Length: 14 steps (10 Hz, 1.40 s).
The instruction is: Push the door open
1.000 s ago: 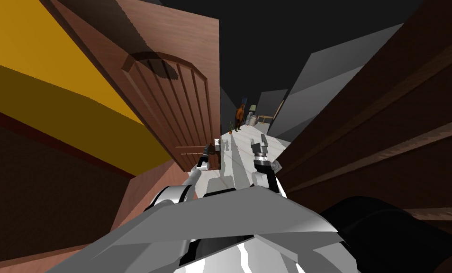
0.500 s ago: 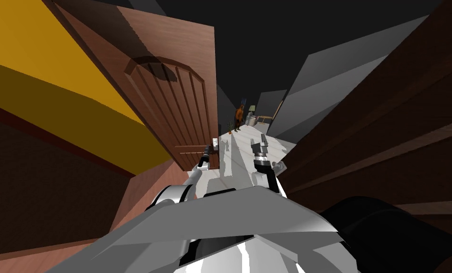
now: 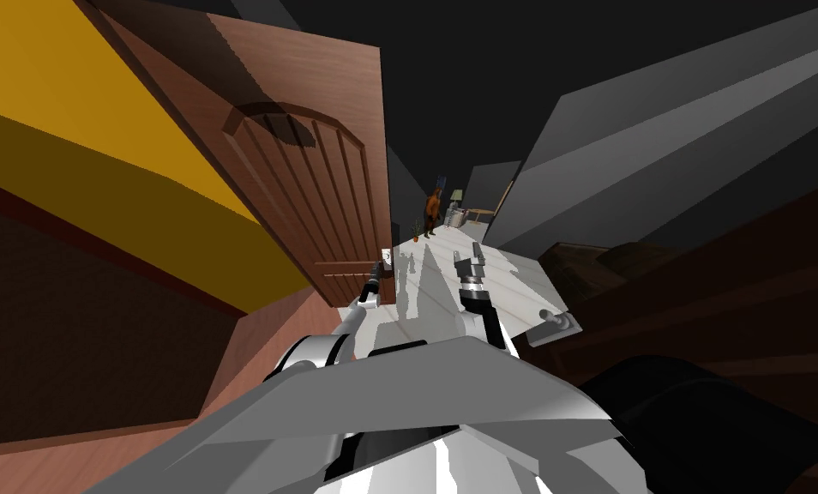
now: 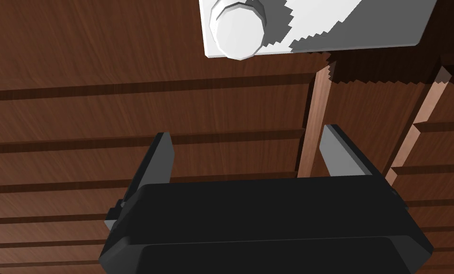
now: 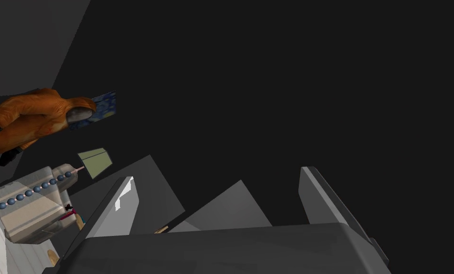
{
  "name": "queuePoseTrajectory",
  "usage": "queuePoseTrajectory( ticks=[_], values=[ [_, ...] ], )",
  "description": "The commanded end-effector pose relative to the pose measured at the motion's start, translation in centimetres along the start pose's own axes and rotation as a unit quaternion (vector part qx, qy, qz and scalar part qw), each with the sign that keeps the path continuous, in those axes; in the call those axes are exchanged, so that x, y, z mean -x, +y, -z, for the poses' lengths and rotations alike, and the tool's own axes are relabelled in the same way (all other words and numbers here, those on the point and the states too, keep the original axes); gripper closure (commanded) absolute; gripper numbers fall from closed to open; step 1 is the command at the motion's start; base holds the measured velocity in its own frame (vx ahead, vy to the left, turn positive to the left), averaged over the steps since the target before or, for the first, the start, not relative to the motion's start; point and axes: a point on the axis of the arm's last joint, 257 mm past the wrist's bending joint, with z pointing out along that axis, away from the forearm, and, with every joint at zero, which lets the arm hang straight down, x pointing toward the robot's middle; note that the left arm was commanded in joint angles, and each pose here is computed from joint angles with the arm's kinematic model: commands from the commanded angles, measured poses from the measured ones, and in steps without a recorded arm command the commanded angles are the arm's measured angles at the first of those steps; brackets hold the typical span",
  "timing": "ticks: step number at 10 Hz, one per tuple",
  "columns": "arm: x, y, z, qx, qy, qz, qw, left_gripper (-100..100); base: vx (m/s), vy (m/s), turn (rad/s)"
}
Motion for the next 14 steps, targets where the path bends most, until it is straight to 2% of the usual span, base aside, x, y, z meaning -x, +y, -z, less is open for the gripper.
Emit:
queuePoseTrajectory(
  ticks=[1,11,12,13,14],
  values=[
    [-0.2,0.0,0.01,0.000,0.001,0.001,1.0000,-100,-0.056,-0.071,0.008],
    [-0.2,0.0,0.01,0.000,0.001,0.001,1.0000,-100,-0.001,0.002,0.005],
    [1.9,-0.2,-0.17,-0.001,-0.007,-0.013,0.9999,-100,0.035,0.016,0.010],
    [3.2,-0.3,-0.27,-0.003,-0.012,-0.021,0.9997,-100,0.068,0.024,0.017],
    [3.2,-0.3,-0.27,-0.003,-0.012,-0.021,0.9997,-100,0.051,0.015,0.004]
  ],
)
